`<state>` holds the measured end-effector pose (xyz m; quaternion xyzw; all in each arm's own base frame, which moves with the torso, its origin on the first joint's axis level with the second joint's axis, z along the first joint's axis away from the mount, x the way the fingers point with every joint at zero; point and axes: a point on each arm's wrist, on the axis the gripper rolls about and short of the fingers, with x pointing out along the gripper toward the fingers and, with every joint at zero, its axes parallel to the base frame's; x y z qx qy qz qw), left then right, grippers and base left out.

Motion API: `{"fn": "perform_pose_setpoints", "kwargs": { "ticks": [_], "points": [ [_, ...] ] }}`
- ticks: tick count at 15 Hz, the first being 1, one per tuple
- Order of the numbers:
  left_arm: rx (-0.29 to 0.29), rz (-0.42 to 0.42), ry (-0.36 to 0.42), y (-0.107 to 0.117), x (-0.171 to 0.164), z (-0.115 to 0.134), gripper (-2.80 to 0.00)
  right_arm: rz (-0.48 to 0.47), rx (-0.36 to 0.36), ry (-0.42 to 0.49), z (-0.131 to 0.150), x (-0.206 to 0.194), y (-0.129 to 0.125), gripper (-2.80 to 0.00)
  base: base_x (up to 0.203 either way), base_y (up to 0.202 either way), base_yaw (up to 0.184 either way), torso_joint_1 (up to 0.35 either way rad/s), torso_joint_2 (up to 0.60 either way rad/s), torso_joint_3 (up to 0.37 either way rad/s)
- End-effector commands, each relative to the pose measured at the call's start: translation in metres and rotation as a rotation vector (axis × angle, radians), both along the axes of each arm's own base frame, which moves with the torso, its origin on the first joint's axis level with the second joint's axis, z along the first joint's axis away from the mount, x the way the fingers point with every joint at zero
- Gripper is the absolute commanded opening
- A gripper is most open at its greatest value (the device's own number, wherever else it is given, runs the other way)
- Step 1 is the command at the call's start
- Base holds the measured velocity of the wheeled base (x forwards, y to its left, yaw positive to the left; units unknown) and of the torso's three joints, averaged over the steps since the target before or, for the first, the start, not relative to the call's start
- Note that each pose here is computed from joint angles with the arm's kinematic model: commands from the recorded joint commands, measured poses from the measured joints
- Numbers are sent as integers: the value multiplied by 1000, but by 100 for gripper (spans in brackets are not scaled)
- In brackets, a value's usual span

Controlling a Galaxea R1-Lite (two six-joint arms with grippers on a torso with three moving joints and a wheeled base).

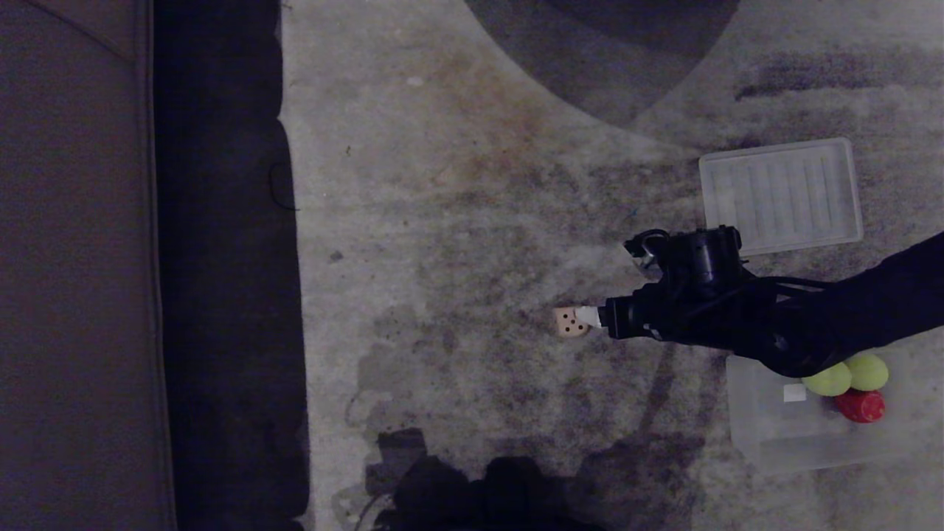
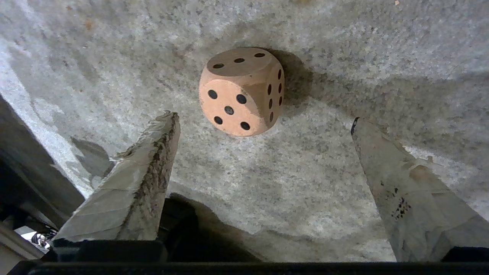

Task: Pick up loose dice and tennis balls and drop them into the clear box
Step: Pick up toys out of the box

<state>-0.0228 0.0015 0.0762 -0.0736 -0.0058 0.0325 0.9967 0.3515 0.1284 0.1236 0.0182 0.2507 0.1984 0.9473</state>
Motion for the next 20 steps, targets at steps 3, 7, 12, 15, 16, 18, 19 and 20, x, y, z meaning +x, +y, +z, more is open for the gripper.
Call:
{"fn": "perform_pose_setpoints", "kwargs": {
  "ticks": [3, 7, 12, 15, 16, 18, 19, 20],
  "points": [
    [-2, 0, -2, 0, 0, 0, -280, -7, -5, 19, -11, 8, 0, 0, 0, 0, 0, 0, 0, 0],
    [-2, 0, -2, 0, 0, 0, -280, -7, 1, 5, -9, 13, 2, 0, 0, 0, 0, 0, 0, 0],
    [-2, 0, -2, 0, 0, 0, -280, -5, 6, -7, -11, 24, 7, 0, 0, 0, 0, 0, 0, 0],
    [-1, 0, -1, 0, 0, 0, -280, -2, 8, -17, -11, 29, 10, 0, 0, 0, 0, 0, 0, 0],
    [-2, 0, -1, 0, 0, 0, -280, -2, 7, -13, -13, 31, 11, 0, 0, 0, 0, 0, 0, 0],
    [-2, 0, -1, 0, 0, 0, -280, 1, 6, -11, -14, 31, 12, 0, 0, 0, 0, 0, 0, 0],
    [-2, 0, -1, 0, 0, 0, -280, 5, 6, -9, -14, 30, 13, 0, 0, 0, 0, 0, 0, 0],
    [0, 0, -1, 0, 0, 0, -280, 13, 5, -4, -16, 30, 17, 0, 0, 0, 0, 0, 0, 0]
  ]
}}
